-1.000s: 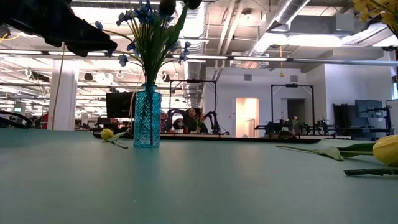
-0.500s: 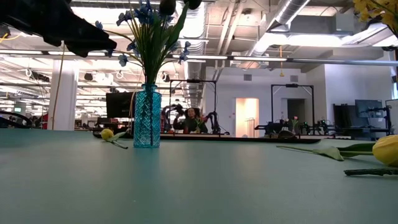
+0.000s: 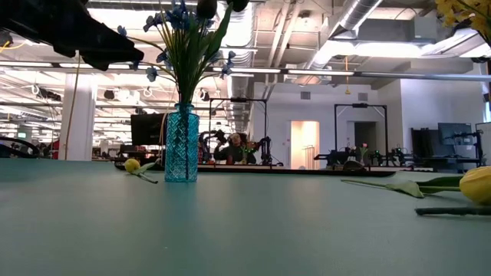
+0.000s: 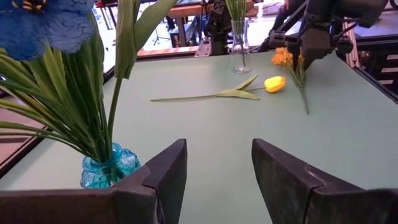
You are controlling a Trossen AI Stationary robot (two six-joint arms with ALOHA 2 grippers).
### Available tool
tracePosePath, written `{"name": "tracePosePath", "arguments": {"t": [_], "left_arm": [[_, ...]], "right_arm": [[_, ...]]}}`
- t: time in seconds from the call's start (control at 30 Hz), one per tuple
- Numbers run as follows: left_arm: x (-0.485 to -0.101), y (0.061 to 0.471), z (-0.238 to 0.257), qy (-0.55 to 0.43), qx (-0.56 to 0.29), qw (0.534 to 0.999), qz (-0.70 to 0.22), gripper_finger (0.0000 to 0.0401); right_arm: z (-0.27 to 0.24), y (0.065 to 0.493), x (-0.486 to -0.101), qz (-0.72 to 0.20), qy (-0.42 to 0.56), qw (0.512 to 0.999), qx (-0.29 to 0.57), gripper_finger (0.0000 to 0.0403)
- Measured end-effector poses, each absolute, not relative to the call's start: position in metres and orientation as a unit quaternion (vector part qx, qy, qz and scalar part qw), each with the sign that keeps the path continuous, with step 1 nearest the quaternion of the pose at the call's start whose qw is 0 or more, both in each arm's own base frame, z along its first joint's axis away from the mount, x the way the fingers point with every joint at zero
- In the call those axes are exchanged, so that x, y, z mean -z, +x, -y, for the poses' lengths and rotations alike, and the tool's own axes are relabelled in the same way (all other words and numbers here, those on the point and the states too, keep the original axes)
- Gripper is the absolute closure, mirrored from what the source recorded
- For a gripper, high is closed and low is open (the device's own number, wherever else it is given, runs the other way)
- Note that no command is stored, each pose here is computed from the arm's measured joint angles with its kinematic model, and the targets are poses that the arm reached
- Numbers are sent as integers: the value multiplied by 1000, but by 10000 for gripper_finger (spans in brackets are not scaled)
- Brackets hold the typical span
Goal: Sort flowers into vase by color
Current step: Put the yellow flowers into the transparent vase
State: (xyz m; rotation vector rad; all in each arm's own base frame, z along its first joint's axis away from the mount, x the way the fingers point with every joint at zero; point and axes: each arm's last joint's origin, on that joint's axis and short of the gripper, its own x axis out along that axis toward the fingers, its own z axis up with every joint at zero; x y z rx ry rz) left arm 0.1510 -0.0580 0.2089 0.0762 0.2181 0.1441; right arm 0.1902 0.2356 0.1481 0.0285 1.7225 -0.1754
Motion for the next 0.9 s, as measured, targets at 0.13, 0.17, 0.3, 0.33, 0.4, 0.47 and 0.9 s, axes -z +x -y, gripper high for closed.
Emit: {"name": "tracePosePath", "arguments": {"t": [0.13,0.17,0.3,0.33,0.4,0.47,0.9], "left_arm": [[-209,151,58,38,-72,991,-109,230],[-209,151,58,38,-72,991,-109,230],[-209,151,58,39,-72,991,-110,230],[-209,151,58,39,-72,991,-110,230],[-209,151,58,39,-72,991,-110,230],[-209,151,58,39,-72,991,-110,230],[-209,151,58,40,-73,990,-110,230]], "right_arm": [[-234,197,-159,-762,5,644,75,366],[-234,199,-163,-763,3,642,75,378],[-240,210,-187,-758,2,649,60,372],[-242,213,-195,-754,1,654,58,365],[-245,219,-215,-741,-7,669,56,357],[-245,222,-236,-734,-17,676,67,356],[-242,225,-314,-742,44,669,15,363]]}}
